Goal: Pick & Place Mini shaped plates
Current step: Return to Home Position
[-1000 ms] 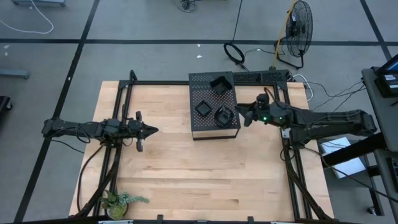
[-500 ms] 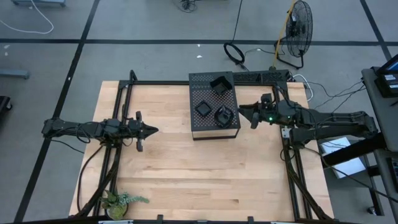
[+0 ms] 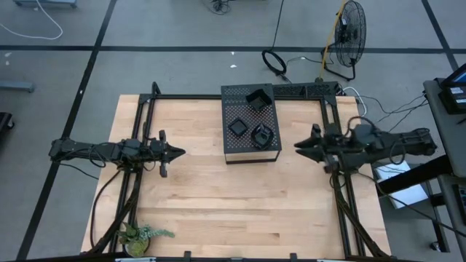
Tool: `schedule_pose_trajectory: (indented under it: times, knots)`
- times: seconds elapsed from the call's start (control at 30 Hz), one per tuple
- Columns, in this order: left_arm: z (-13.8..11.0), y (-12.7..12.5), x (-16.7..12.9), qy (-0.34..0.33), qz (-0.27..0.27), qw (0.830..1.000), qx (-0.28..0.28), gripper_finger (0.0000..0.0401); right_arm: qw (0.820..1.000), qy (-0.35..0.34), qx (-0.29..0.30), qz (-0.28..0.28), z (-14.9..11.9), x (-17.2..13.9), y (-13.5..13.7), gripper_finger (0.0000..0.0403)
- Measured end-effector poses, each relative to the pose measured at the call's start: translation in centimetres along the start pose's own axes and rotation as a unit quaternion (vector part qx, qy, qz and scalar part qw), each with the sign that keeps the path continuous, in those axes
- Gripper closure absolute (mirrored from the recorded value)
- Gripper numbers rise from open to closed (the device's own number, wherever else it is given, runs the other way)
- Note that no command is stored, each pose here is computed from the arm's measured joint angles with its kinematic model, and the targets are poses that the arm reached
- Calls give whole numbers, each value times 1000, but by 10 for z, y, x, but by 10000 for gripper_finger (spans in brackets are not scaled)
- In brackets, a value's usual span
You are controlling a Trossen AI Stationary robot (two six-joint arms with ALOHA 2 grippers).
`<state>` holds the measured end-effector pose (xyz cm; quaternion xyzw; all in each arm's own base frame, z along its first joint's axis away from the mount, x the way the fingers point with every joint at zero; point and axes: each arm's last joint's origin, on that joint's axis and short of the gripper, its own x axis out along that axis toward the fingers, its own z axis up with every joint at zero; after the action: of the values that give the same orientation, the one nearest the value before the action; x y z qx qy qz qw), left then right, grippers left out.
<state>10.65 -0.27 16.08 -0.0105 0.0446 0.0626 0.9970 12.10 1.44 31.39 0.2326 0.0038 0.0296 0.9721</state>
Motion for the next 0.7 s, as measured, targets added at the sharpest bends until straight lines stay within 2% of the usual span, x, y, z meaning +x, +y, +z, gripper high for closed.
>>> schedule_pose_trajectory:
  times: [0.2,0.33,0.43,0.57,0.63,0.7]
  knots:
    - [0,0,0,0,0,1000,0,375,999,10,12,51,-35,-20,-8,299]
    - [0,0,0,0,0,1000,0,375,996,-24,-2,85,-60,-22,-17,296]
    - [0,0,0,0,0,1000,0,375,995,-28,-38,86,-85,-19,-29,297]
    - [0,0,0,0,0,1000,0,375,995,-39,-33,80,-118,-15,-45,300]
    - [0,0,0,0,0,1000,0,375,992,-80,-37,94,-114,-16,-44,300]
    - [0,0,0,0,0,1000,0,375,990,-85,-61,99,-113,-17,-43,299]
